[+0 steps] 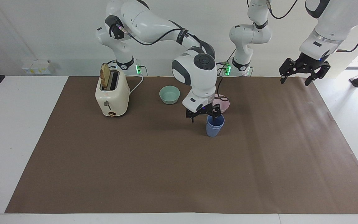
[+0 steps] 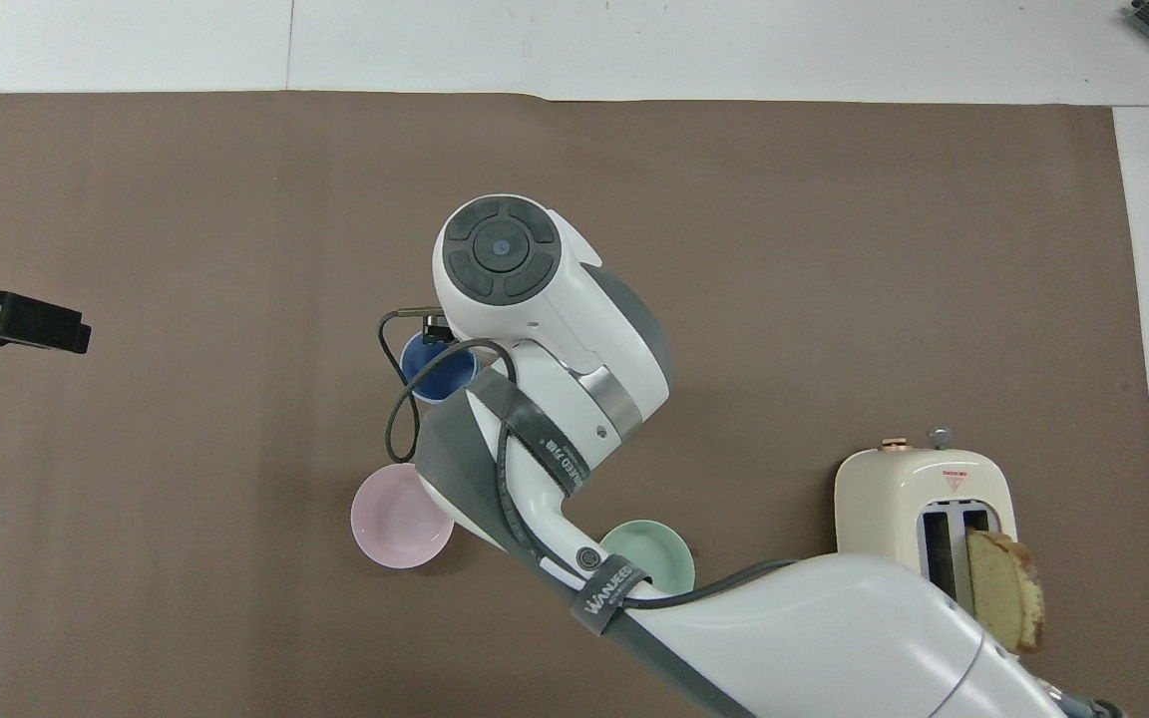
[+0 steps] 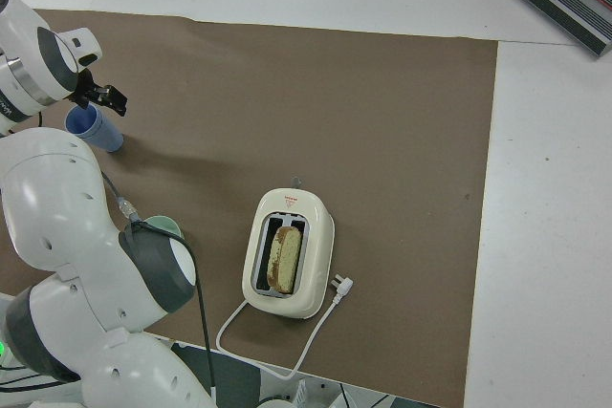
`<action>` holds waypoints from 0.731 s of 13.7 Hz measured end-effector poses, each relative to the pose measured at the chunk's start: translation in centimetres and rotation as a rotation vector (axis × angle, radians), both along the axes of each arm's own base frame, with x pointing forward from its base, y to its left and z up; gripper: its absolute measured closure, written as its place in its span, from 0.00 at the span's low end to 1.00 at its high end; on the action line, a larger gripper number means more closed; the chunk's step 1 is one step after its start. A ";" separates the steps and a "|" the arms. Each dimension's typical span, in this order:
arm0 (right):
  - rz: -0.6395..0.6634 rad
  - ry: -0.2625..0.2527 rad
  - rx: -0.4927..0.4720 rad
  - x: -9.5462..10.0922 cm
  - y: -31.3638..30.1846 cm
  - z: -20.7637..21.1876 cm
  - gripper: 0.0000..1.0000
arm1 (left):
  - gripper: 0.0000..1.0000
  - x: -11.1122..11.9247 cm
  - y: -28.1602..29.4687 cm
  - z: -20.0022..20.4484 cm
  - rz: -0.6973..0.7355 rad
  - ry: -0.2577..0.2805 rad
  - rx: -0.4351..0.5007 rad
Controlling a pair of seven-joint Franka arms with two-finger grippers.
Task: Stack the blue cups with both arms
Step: 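Open the right gripper and lift it away from the stacked cups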
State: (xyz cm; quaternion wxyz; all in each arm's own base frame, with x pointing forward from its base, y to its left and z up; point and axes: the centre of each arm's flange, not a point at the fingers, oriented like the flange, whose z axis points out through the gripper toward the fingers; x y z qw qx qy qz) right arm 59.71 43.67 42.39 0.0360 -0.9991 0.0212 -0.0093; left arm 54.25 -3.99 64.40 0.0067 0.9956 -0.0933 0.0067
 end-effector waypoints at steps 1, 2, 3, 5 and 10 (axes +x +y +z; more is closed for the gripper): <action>0.006 0.009 -0.013 0.7 -1.6 0.5 0.00 | 0.00 0.0 0.0 0.0 0.000 0.000 0.000; 0.014 0.017 -0.025 1.4 -3.4 1.4 0.00 | 0.00 0.0 0.0 0.0 0.000 0.000 0.000; 0.027 0.025 -0.038 2.0 -5.4 2.8 0.00 | 0.00 0.0 0.0 0.0 0.000 0.000 0.000; 0.059 0.041 -0.063 2.4 -9.1 6.2 0.00 | 0.00 0.0 0.0 0.0 0.000 0.000 0.000; 0.049 0.033 -0.088 2.7 -18.1 13.9 0.00 | 0.00 0.0 0.0 0.0 0.000 0.001 0.000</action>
